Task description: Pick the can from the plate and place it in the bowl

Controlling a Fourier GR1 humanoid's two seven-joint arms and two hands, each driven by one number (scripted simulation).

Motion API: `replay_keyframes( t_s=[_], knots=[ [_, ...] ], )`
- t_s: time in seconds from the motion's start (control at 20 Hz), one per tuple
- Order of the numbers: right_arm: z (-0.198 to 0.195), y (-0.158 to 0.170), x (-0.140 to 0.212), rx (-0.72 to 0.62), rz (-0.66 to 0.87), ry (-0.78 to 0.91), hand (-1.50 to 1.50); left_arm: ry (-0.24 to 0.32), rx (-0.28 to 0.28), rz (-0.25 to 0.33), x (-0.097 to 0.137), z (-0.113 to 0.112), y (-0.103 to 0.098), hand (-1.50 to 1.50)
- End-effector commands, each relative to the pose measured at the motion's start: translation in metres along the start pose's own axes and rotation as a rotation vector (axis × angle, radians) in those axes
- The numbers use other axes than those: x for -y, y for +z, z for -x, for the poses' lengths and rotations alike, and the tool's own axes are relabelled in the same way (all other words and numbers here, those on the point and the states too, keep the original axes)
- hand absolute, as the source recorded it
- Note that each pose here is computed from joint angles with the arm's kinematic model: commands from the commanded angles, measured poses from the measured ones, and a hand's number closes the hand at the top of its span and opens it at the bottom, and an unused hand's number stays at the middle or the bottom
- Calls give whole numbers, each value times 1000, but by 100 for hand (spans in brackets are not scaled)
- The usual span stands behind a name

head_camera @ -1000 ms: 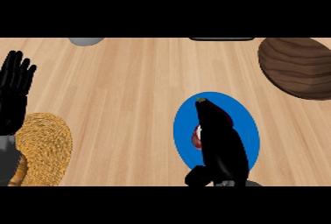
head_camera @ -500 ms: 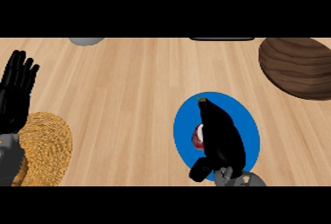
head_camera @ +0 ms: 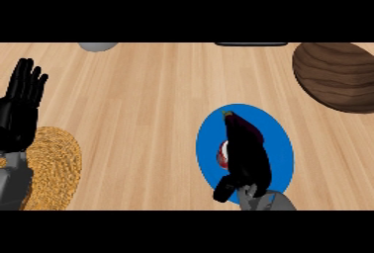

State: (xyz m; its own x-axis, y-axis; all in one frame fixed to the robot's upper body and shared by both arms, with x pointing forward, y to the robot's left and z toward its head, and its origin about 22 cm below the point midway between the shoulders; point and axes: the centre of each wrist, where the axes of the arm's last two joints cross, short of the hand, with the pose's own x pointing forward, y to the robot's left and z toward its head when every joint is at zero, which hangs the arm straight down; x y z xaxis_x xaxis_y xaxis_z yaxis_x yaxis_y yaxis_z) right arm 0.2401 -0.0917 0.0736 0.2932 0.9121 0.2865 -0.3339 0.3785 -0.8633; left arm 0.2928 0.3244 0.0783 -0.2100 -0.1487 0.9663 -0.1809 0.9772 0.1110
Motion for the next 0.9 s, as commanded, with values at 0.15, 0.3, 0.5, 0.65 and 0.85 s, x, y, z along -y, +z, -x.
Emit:
replay_keyframes(
  t_s=[0.15,0.3,0.5,0.65,0.85],
  knots=[
    [9,-13,-16,-127,-20,10,-150,0,-4,2,-12,-3,-5,0],
    [13,-30,-3,-62,4,25,150,-5,-3,-1,-2,-8,-16,0],
    [16,-12,-8,-13,111,16,150,-5,-6,-14,-15,13,-4,0],
    [24,-15,-12,-15,118,42,150,8,-14,0,-3,-11,-2,0],
    [97,-40,29,28,123,97,150,5,-6,-9,-10,2,10,0]
  ],
)
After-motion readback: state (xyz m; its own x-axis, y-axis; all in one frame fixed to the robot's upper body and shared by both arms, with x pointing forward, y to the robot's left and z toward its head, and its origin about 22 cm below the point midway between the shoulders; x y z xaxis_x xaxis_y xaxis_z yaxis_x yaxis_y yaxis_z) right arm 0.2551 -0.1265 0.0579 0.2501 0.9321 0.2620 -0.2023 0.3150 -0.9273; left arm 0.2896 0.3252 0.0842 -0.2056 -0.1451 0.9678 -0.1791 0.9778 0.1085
